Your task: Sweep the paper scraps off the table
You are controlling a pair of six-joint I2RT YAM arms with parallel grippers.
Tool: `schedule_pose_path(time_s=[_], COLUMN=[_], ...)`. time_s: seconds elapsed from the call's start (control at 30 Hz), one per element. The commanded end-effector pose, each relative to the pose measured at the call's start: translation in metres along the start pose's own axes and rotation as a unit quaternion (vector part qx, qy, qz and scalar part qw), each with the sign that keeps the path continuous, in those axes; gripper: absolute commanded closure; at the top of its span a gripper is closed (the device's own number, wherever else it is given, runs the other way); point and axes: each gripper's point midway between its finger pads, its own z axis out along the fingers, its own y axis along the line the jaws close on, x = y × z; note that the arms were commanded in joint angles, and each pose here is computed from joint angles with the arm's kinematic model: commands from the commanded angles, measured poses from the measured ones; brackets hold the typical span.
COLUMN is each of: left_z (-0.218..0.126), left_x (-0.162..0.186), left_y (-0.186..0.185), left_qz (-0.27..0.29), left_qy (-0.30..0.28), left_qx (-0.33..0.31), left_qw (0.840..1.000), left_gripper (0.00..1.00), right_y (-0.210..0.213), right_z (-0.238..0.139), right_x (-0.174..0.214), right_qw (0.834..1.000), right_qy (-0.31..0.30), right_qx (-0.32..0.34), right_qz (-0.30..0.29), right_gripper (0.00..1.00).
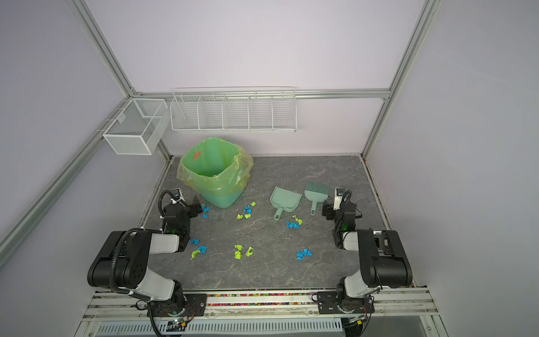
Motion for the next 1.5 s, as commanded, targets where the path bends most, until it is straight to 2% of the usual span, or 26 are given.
schedule_pose_path(time_s=[0.0, 0.83, 0.93, 1.03, 1.1, 1.2, 1.27, 1.37, 1.47], left_z=[0.004, 0.003, -0.006, -0.025, -0.033, -0.044, -0.055, -0.07, -0.089], left_x=[-0.01, -0.011, -0.017, -0.029, -0.035, -0.049, -0.061, -0.076, -0.09], left_y=[-0.001, -0.001, 0.005, 0.023, 0.03, 0.033, 0.038, 0.037, 0.029], left_qz=[0.001, 0.0, -0.011, -0.039, -0.047, -0.053, -0.078, -0.116, -0.11], left_qy=[-0.016, -0.018, -0.043, -0.069, -0.06, -0.057, -0.069, -0.073, -0.07], left_qx=[-0.004, -0.004, -0.013, -0.048, -0.063, -0.065, -0.073, -0.074, -0.083], left_qw=[1.0, 1.0, 0.999, 0.996, 0.995, 0.995, 0.992, 0.988, 0.988], left_gripper=[0.01, 0.01, 0.01, 0.01, 0.01, 0.0, 0.0, 0.0, 0.01], right_y=[0.003, 0.003, 0.003, 0.0, -0.003, -0.009, -0.023, -0.02, -0.011], right_z=[0.003, 0.002, 0.0, -0.005, -0.009, -0.013, -0.017, -0.019, -0.022], right_x=[-0.011, -0.011, -0.013, -0.017, -0.025, -0.045, -0.06, -0.075, -0.085], right_qw=[1.0, 1.0, 0.999, 0.999, 0.998, 0.996, 0.989, 0.981, 0.979], right_qy=[-0.019, -0.019, -0.025, -0.034, -0.035, 0.014, 0.057, 0.112, 0.141], right_qx=[-0.005, -0.004, 0.011, 0.031, 0.051, 0.086, 0.133, 0.147, 0.133], right_qz=[-0.012, -0.013, -0.021, -0.026, -0.028, -0.026, 0.039, 0.054, 0.066], right_gripper=[0.12, 0.12, 0.12, 0.12, 0.12, 0.12, 0.12, 0.12, 0.12])
